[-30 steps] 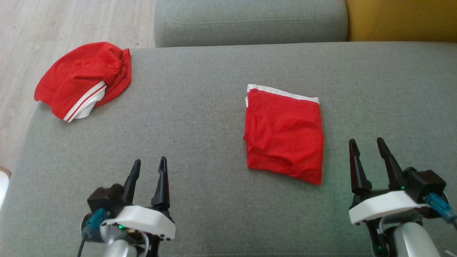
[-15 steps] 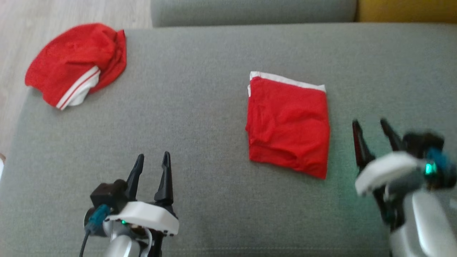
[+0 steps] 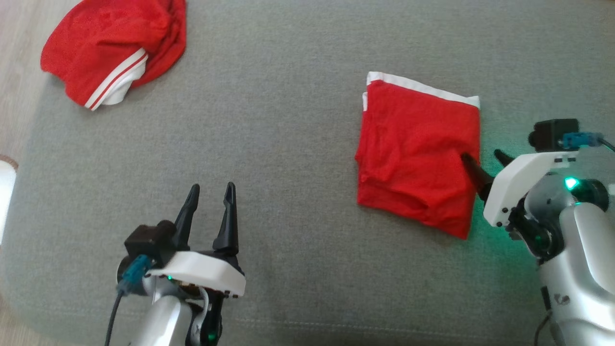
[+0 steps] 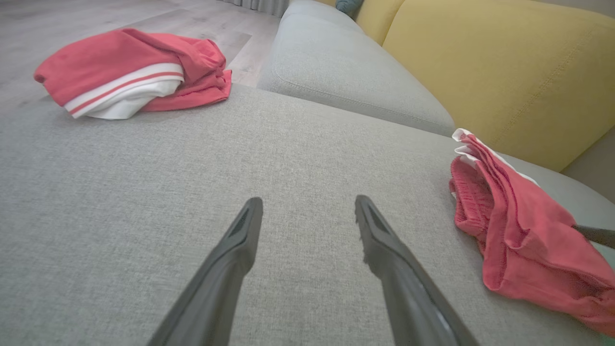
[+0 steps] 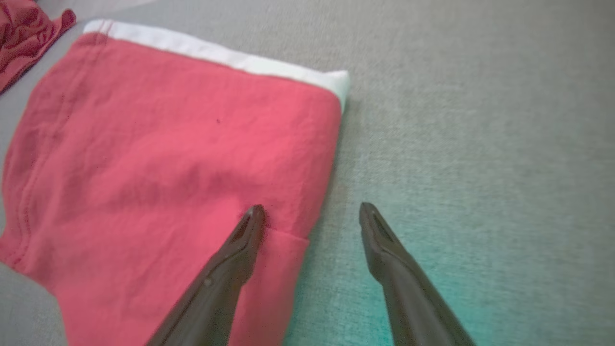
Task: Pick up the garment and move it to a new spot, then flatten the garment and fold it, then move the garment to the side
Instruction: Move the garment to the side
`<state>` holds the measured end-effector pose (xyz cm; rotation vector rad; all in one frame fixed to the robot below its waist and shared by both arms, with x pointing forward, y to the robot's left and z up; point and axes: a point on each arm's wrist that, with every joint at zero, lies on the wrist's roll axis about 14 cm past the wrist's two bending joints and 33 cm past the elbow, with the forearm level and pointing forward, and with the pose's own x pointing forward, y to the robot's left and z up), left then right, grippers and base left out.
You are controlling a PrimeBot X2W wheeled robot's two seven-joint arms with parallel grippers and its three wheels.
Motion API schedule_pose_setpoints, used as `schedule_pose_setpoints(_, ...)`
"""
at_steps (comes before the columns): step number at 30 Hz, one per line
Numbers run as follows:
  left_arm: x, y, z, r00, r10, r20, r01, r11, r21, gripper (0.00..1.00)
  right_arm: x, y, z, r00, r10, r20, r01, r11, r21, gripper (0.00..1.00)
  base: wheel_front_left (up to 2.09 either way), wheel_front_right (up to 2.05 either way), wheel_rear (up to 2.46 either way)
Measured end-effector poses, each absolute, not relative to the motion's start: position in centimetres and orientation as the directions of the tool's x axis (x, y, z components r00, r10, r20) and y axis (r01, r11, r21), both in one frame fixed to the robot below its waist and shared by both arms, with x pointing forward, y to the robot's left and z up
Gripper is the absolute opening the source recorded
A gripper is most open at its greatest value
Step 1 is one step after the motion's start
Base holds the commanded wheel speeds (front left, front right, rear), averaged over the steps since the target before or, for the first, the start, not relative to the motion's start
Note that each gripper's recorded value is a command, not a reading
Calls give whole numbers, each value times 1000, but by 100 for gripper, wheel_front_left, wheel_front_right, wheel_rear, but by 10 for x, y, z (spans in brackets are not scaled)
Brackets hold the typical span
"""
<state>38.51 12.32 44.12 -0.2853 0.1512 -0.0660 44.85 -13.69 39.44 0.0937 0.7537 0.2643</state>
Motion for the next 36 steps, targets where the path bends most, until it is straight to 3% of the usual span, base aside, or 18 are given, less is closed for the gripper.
schedule_pose_setpoints(6,386,128,440,987,-73,-143,31,960,-277,100,442,-129,377,613,307,-728,-218,951,218,100,0,0,0)
schedule_pose_setpoints(7,385,128,439,987,-72,-144,30,961,-276,100,440,-128,375,601,313,-735,-215,949,229,92,0,0,0)
schedule_pose_setpoints(9,386,128,438,986,-74,-147,31,961,-276,100,441,-128,373,593,321,-739,-214,947,240,34,0,0,0)
schedule_pose_setpoints(11,386,126,437,985,-82,-149,38,960,-278,100,442,-126,374,587,331,-739,-216,944,251,1,0,0,0)
schedule_pose_setpoints(17,391,113,434,981,-125,-151,82,961,-265,100,447,-133,378,632,316,-708,-205,949,240,0,0,0,0)
schedule_pose_setpoints(22,403,92,435,973,-190,-135,150,953,-262,100,463,-174,397,708,221,-671,-169,975,142,0,0,0,0)
schedule_pose_setpoints(29,425,39,442,935,-343,-86,308,909,-280,100,470,-253,427,779,36,-625,-40,999,8,0,0,0,0)
schedule_pose_setpoints(36,442,-14,440,869,-490,-66,453,842,-292,100,451,-312,437,793,-113,-599,111,993,-40,0,0,0,0)
